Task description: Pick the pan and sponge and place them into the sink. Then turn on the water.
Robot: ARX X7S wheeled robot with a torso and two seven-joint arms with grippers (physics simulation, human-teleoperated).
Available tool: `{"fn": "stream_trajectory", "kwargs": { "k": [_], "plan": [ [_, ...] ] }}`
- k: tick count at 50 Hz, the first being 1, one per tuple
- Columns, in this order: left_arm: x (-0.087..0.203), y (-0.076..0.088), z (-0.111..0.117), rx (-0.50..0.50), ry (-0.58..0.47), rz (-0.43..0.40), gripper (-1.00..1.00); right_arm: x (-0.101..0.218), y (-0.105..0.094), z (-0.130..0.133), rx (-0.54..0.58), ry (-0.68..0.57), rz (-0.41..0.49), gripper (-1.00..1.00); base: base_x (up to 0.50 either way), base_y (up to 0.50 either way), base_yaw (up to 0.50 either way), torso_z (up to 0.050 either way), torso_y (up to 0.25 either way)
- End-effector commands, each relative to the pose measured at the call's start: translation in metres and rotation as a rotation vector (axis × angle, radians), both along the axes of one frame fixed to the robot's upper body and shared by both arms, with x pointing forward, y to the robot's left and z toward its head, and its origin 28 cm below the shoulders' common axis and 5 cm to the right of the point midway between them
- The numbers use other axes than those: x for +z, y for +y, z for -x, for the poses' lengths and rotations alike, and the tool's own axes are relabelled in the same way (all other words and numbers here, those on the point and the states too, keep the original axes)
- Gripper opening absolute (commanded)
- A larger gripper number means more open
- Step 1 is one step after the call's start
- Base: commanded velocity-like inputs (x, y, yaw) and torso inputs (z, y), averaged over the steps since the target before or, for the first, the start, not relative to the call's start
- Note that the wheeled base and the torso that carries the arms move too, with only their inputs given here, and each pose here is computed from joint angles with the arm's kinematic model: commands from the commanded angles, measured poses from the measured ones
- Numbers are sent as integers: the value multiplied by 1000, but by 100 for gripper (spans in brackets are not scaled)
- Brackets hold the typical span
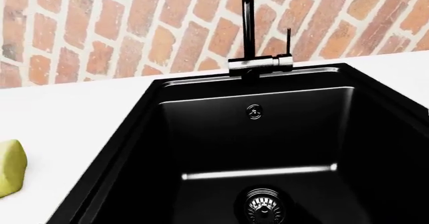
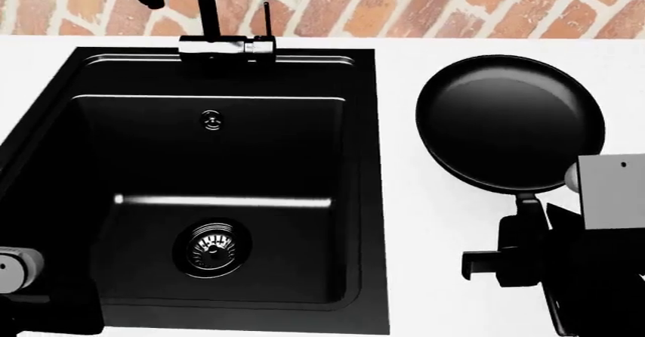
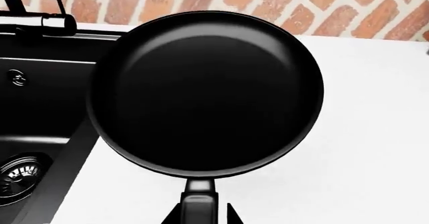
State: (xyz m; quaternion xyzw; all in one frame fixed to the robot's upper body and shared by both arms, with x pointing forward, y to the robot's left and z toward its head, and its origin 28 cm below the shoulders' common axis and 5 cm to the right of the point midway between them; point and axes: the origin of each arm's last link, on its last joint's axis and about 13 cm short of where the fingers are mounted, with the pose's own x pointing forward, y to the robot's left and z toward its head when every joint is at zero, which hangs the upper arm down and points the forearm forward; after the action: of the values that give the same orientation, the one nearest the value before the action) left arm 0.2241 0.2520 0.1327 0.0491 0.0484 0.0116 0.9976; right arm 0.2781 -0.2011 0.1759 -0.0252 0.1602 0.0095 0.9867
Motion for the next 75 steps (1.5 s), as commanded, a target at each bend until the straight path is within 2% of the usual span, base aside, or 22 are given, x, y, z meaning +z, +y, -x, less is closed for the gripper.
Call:
{"fn": "stream_trajectory", "kwargs": {
  "k": [1,32,57,75],
  "plan": [
    [0,2,0,8,1,-8,100,6,0,3,-1,-50,-1,-100,0,500,0,0,0],
    [-3,0,-1,8,4,-9,100,-1,-2,3,-3,-56,7,-100,91,407,0,0,2],
    [-2,0,0,3,4,-11,100,-3,-5,5,-43,-37,37,-100,153,36,0,1,2],
    [-2,-1,0,3,2,-13,100,-4,-3,4,-18,-34,50,-100,0,0,0,1,2]
  ]
}}
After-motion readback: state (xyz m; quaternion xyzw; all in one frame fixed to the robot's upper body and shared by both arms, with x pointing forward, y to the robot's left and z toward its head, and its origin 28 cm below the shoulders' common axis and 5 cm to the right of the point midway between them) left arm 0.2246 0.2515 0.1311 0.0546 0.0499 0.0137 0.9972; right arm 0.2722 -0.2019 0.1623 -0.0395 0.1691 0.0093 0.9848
